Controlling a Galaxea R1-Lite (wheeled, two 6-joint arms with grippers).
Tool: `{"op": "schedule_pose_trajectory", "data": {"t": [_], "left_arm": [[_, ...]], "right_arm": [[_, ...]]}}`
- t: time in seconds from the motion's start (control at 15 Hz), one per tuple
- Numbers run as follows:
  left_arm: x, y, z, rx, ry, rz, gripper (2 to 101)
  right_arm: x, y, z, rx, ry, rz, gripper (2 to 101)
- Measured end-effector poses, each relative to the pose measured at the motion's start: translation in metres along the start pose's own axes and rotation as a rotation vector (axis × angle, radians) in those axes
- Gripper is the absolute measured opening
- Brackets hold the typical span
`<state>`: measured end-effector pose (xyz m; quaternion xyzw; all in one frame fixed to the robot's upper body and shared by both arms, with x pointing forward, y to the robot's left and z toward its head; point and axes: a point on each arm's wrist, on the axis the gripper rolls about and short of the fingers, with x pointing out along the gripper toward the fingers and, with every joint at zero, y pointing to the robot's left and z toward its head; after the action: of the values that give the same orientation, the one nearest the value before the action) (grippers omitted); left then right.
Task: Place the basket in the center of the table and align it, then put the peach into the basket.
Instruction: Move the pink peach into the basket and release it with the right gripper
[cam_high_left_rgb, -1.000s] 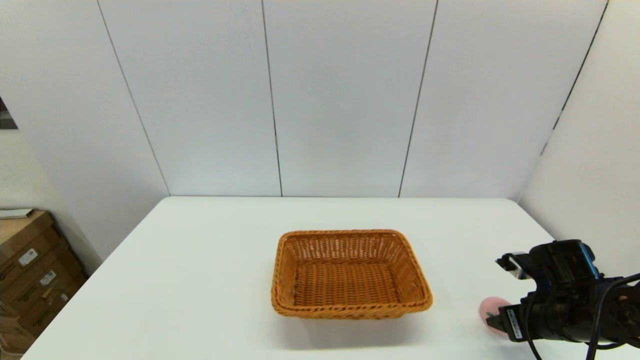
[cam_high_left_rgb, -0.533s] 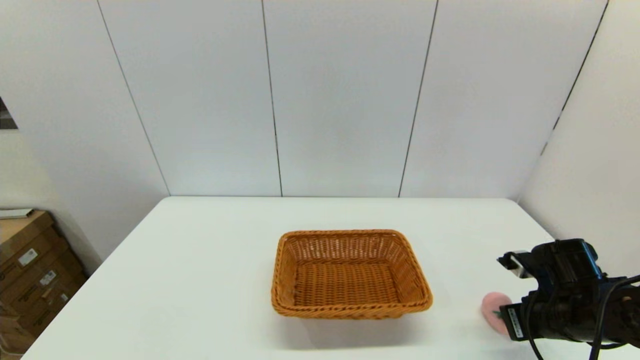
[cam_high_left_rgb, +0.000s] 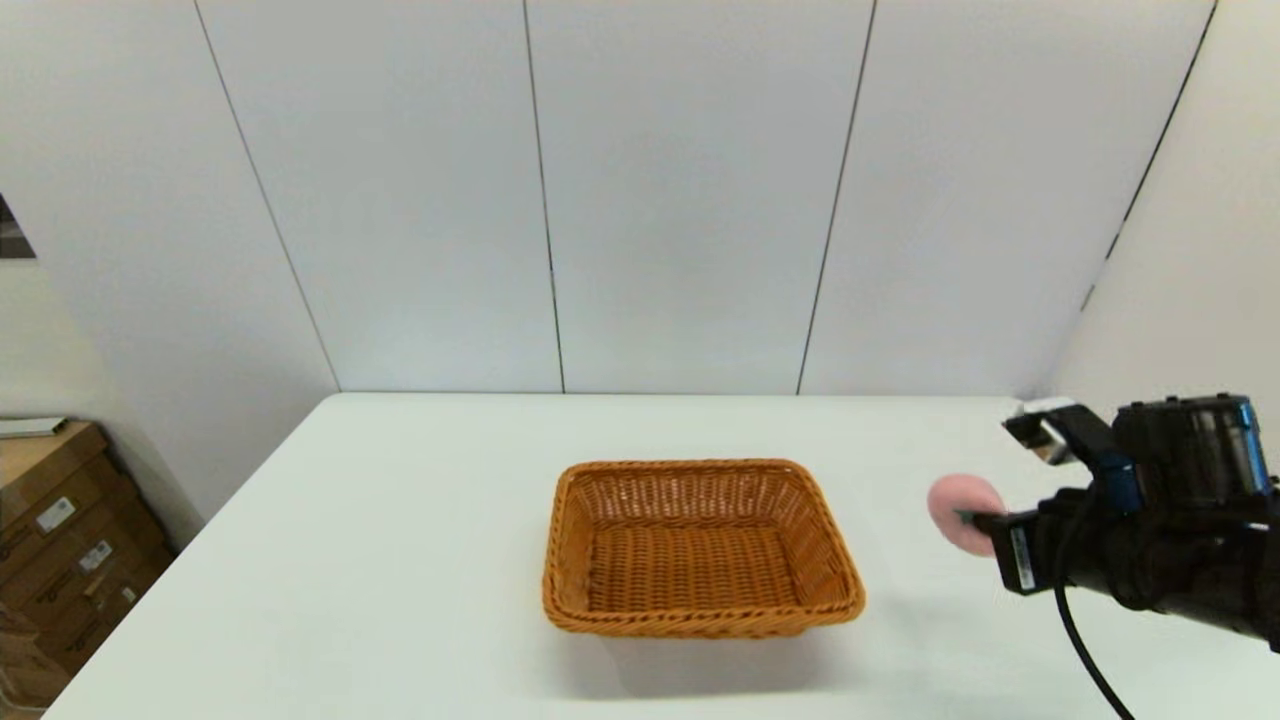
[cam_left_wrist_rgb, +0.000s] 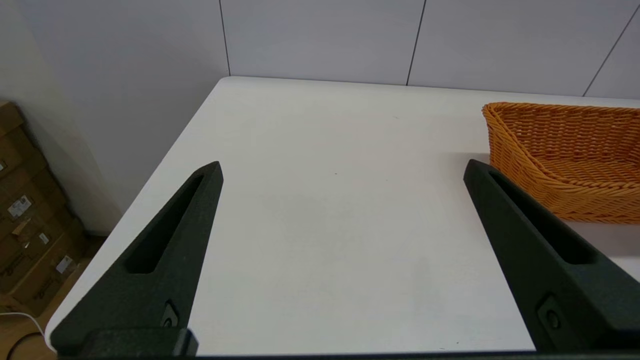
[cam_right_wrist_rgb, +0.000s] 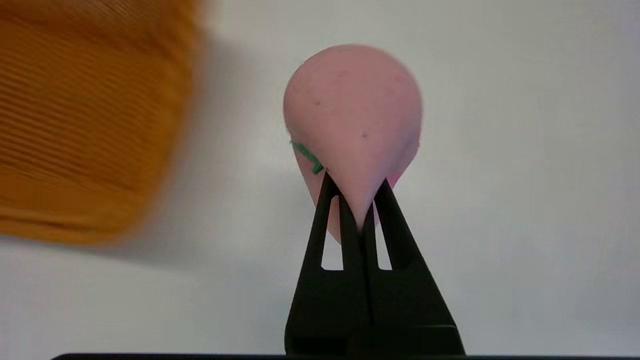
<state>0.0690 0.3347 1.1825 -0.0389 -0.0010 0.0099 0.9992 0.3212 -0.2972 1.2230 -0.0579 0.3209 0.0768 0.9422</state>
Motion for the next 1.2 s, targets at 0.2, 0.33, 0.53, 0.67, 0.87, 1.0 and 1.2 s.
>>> {"op": "schedule_pose_trajectory", "data": {"t": [0.2, 0.33, 0.53, 0.67, 0.87, 1.0, 1.2], "left_arm": [[0.000, 0.000, 0.000, 0.001, 0.000, 0.000, 97.8], [0.000, 0.000, 0.000, 0.002, 0.000, -0.001, 97.8], [0.000, 0.000, 0.000, 0.001, 0.000, -0.001, 97.8], [0.000, 0.000, 0.000, 0.001, 0.000, -0.001, 97.8], [0.000, 0.000, 0.000, 0.000, 0.000, 0.000, 97.8], [0.000, 0.000, 0.000, 0.000, 0.000, 0.000, 97.8], [0.000, 0.000, 0.000, -0.001, 0.000, 0.000, 97.8]], "right_arm": [[-0.025, 0.037, 0.045, -0.083, -0.154, 0.106, 3.3], [-0.030, 0.066, 0.059, -0.143, -0.164, 0.193, 3.2], [-0.015, 0.109, 0.063, -0.219, -0.136, 0.246, 3.2], [0.002, 0.136, 0.059, -0.258, -0.100, 0.268, 3.2], [0.026, 0.166, 0.056, -0.290, -0.058, 0.305, 3.2], [0.041, 0.183, 0.052, -0.316, -0.029, 0.315, 3.2], [0.060, 0.195, 0.043, -0.334, 0.033, 0.312, 22.6]]}}
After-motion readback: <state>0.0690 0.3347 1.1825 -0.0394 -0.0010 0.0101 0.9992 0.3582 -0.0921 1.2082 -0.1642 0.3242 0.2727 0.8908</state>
